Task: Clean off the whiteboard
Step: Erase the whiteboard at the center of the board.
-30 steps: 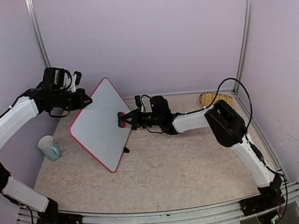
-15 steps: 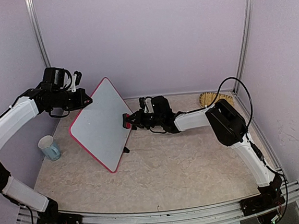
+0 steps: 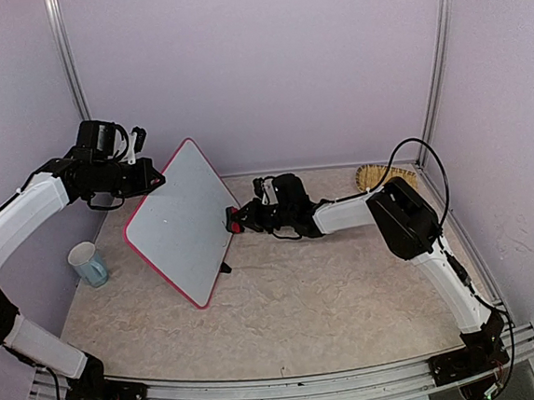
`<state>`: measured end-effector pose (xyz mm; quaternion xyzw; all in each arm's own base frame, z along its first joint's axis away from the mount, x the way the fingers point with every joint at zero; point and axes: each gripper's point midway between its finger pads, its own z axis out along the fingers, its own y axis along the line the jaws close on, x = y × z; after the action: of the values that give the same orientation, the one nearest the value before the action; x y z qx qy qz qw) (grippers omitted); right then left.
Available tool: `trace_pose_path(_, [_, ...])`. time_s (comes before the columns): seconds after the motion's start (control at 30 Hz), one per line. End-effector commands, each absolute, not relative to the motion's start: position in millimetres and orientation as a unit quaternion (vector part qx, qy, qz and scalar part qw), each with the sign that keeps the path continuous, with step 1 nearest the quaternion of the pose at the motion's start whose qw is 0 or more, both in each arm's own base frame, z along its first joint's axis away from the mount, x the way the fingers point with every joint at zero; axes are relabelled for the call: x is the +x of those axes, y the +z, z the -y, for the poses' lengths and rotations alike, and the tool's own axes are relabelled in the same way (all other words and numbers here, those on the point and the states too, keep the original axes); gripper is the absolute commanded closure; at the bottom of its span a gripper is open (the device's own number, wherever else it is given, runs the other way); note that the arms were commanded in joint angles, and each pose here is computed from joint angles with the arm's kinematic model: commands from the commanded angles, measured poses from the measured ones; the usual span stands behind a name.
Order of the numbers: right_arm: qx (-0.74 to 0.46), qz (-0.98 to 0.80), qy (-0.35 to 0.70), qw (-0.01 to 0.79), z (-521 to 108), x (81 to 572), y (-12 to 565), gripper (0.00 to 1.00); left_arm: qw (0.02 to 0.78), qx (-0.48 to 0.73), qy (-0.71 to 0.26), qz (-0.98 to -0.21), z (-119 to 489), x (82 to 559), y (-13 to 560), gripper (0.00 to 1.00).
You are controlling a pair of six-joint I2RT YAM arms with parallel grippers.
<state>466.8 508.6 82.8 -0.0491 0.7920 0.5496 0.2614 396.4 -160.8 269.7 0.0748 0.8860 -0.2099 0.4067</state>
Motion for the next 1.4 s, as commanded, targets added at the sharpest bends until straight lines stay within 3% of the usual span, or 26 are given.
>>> trace_pose_path(0.0, [-0.100,-0.780,0.561,0.260,-525.9,453.8,92.9,0.92,0.368,0.118,-0.228,-0.894,179.7,384.8,248.4,1.00])
trace_pose_path(0.33, [-0.180,-0.713,0.600,0.313,-546.3,435.6,178.6,0.92,0.370,0.118,-0.227,-0.893,178.7,383.4,250.0,1.00])
trace_pose_path(0.53, [-0.165,-0.742,0.566,0.318,-541.6,444.7,157.3,0.92,0.373,0.118,-0.227,-0.892,178.0,382.1,252.3,1.00])
trace_pose_path(0.93, [-0.166,-0.804,0.355,0.448,-495.3,493.0,137.1,0.92,0.376,0.116,-0.227,-0.891,177.3,381.5,253.3,1.00])
trace_pose_path(1.13, [-0.221,-0.809,0.306,0.451,-499.8,477.8,119.5,0.93,0.374,0.115,-0.223,-0.893,176.6,382.6,251.4,1.00])
trace_pose_path(1.37, [-0.296,-0.791,0.353,0.403,-514.5,435.3,119.2,0.93,0.375,0.115,-0.223,-0.892,176.5,382.5,252.3,1.00])
